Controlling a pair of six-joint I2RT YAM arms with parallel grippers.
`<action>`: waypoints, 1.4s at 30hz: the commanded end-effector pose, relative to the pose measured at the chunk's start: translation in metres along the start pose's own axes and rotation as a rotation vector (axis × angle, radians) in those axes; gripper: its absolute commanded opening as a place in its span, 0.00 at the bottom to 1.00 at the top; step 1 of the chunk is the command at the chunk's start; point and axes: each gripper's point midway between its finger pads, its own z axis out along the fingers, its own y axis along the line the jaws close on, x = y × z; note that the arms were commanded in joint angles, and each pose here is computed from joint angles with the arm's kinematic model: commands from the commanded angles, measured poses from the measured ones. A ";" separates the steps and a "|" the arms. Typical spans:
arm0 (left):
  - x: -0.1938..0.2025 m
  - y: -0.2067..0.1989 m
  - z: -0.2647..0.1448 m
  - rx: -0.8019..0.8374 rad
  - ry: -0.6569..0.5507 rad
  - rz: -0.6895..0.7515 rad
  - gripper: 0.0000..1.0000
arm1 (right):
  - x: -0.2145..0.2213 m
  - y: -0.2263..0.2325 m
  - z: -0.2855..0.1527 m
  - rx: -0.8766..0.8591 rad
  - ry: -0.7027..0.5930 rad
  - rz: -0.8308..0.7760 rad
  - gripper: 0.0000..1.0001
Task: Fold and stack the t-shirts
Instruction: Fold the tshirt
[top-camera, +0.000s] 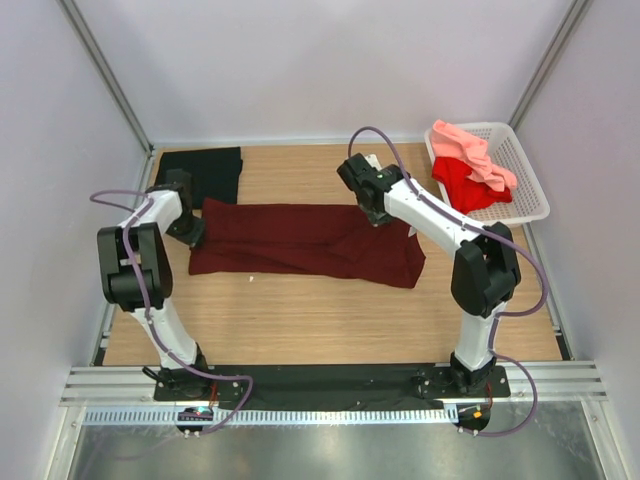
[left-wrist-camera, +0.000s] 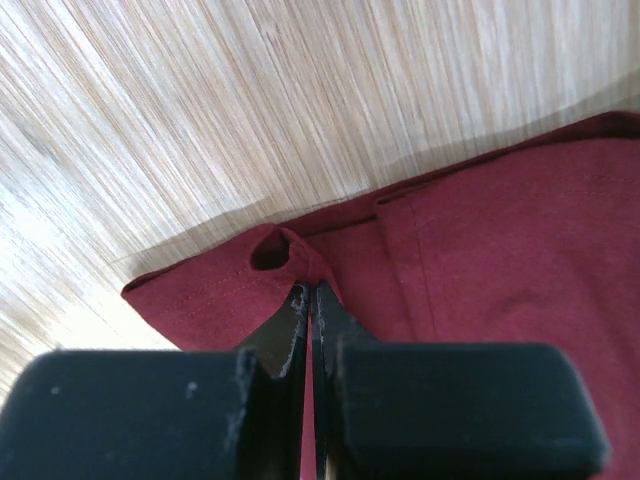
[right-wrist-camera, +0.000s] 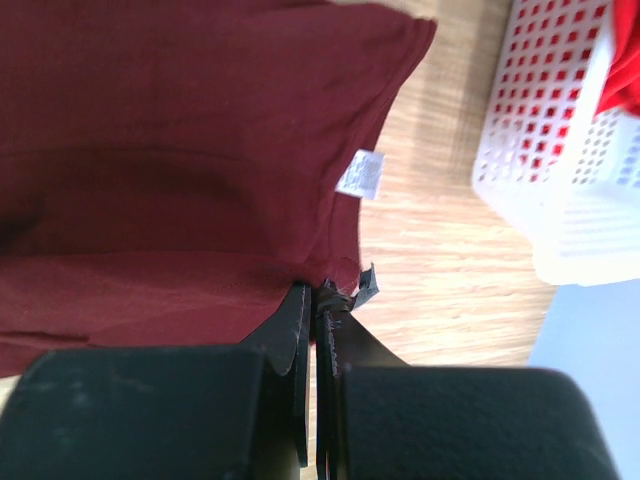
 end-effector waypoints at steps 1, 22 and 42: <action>-0.011 -0.002 -0.002 -0.039 -0.071 0.010 0.00 | -0.027 -0.019 -0.009 0.066 -0.076 -0.060 0.01; -0.007 0.003 0.003 -0.114 -0.102 0.030 0.00 | -0.078 -0.004 -0.002 0.062 -0.344 -0.343 0.01; -0.022 -0.003 -0.014 -0.117 -0.149 0.023 0.21 | -0.070 0.002 0.039 0.139 -0.308 -0.313 0.01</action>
